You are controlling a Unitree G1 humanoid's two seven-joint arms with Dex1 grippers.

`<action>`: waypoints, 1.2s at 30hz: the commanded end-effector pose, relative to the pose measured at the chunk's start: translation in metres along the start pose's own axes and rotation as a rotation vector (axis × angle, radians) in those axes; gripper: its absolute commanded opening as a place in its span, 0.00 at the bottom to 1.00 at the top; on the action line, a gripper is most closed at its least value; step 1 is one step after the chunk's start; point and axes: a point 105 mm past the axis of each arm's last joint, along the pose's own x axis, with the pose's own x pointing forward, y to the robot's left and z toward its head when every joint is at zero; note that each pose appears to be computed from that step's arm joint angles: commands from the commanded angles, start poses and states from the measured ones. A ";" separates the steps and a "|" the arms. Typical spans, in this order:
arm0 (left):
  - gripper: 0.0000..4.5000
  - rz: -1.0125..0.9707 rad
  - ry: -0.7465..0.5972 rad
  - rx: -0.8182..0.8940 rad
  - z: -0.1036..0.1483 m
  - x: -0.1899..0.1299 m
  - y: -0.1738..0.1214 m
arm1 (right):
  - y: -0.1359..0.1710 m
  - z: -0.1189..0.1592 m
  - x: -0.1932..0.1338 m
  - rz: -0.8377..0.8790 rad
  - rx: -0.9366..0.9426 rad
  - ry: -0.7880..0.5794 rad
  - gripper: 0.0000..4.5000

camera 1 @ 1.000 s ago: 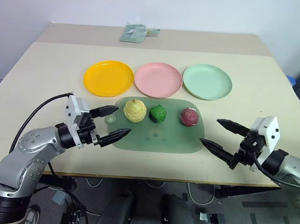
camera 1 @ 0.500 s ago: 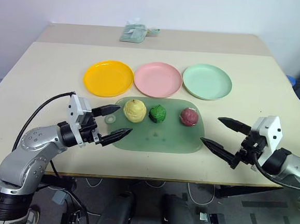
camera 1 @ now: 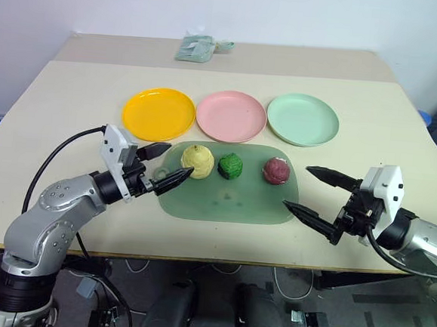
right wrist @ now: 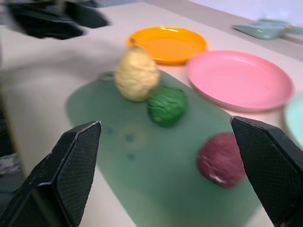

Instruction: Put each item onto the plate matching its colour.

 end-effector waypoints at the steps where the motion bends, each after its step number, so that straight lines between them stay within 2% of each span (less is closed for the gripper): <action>1: 1.00 0.055 0.026 0.003 0.000 0.009 0.004 | 0.006 0.012 0.006 0.060 -0.056 -0.034 0.99; 4: 1.00 0.075 0.023 0.006 0.000 0.016 0.007 | 0.006 0.014 0.011 0.070 -0.071 -0.035 0.99; 13: 1.00 0.151 0.090 0.035 -0.018 0.038 0.024 | 0.003 0.017 0.016 0.063 -0.089 -0.031 0.99; 16: 0.81 0.151 0.101 0.039 -0.022 0.039 0.027 | 0.002 0.017 0.015 0.057 -0.091 -0.029 1.00; 19: 0.47 0.146 0.092 0.046 -0.023 0.041 0.028 | 0.000 0.016 0.013 0.048 -0.094 -0.024 1.00; 22: 0.47 0.149 0.092 0.059 -0.025 0.041 0.029 | 0.000 0.016 0.013 0.042 -0.096 -0.023 1.00; 28: 0.47 0.203 0.009 0.045 -0.013 0.042 0.042 | -0.004 0.009 0.009 0.027 -0.094 -0.013 1.00; 34: 0.47 0.147 -0.024 -0.035 -0.006 0.041 0.039 | -0.006 0.003 0.005 0.020 -0.098 -0.014 1.00; 36: 0.58 0.143 0.001 -0.019 -0.007 0.040 0.039 | -0.006 0.001 0.003 0.018 -0.099 -0.016 1.00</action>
